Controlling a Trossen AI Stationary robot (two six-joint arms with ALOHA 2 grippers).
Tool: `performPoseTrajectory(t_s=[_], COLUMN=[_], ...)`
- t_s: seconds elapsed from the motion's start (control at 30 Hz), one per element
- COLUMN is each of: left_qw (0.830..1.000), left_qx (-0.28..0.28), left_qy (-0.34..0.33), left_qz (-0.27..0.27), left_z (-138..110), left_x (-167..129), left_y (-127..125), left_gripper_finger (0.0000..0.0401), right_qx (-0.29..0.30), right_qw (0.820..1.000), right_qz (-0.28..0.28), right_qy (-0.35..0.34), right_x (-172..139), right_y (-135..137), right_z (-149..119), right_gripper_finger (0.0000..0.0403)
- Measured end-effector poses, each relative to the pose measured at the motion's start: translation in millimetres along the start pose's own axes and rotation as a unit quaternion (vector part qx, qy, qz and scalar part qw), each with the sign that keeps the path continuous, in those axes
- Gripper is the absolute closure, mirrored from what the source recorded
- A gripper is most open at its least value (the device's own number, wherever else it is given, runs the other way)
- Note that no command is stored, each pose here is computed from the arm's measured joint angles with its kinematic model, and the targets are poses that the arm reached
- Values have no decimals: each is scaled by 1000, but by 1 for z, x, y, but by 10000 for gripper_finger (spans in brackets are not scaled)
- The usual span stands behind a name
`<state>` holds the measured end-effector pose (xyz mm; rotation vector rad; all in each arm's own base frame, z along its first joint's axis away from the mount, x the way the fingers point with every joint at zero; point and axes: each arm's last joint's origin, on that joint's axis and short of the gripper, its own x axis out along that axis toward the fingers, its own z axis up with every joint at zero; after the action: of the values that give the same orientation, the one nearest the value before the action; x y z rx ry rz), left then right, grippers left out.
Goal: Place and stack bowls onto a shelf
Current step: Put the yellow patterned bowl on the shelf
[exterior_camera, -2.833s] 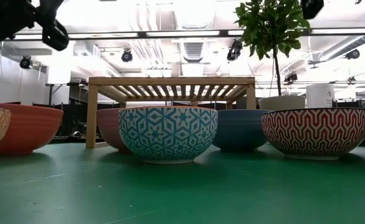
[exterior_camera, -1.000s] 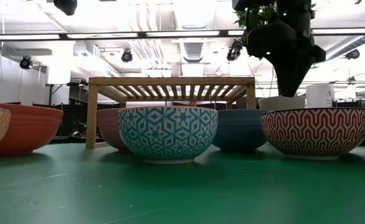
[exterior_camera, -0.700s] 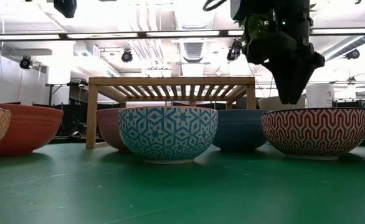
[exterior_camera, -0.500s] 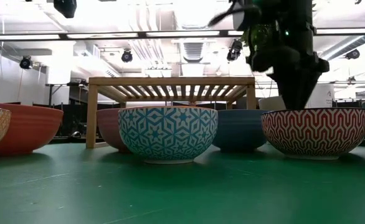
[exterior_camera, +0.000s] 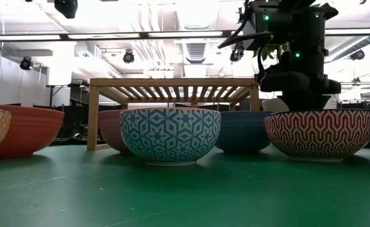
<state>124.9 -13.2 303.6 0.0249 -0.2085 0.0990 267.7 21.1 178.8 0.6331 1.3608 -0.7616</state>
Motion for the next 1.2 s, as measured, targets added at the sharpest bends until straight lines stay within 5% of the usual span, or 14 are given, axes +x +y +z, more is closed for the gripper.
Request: performPoseTrajectory(t_s=[0.13, 0.47, 1.0, 1.2], left_qw=[1000, 1000, 1000, 1000], left_qx=[0, 0, 0, 0], left_qy=[-1, -1, -1, -1], left_qz=[0, 0, 0, 0], left_z=[0, 0, 0, 0], left_x=[0, 0, 0, 0], left_y=[0, 0, 0, 0], left_gripper_finger=[328, 328, 328, 328], right_qx=[-3, -11, -63, -96], right_qw=[1000, 1000, 998, 991], right_qz=[1, -18, -3, 51], right_qy=[0, 19, -27, -74], right_x=[-3, -22, -121, -156], right_y=[0, 1, 10, 15], right_z=[0, 3, 24, 32], right_gripper_finger=[385, 388, 390, 390])
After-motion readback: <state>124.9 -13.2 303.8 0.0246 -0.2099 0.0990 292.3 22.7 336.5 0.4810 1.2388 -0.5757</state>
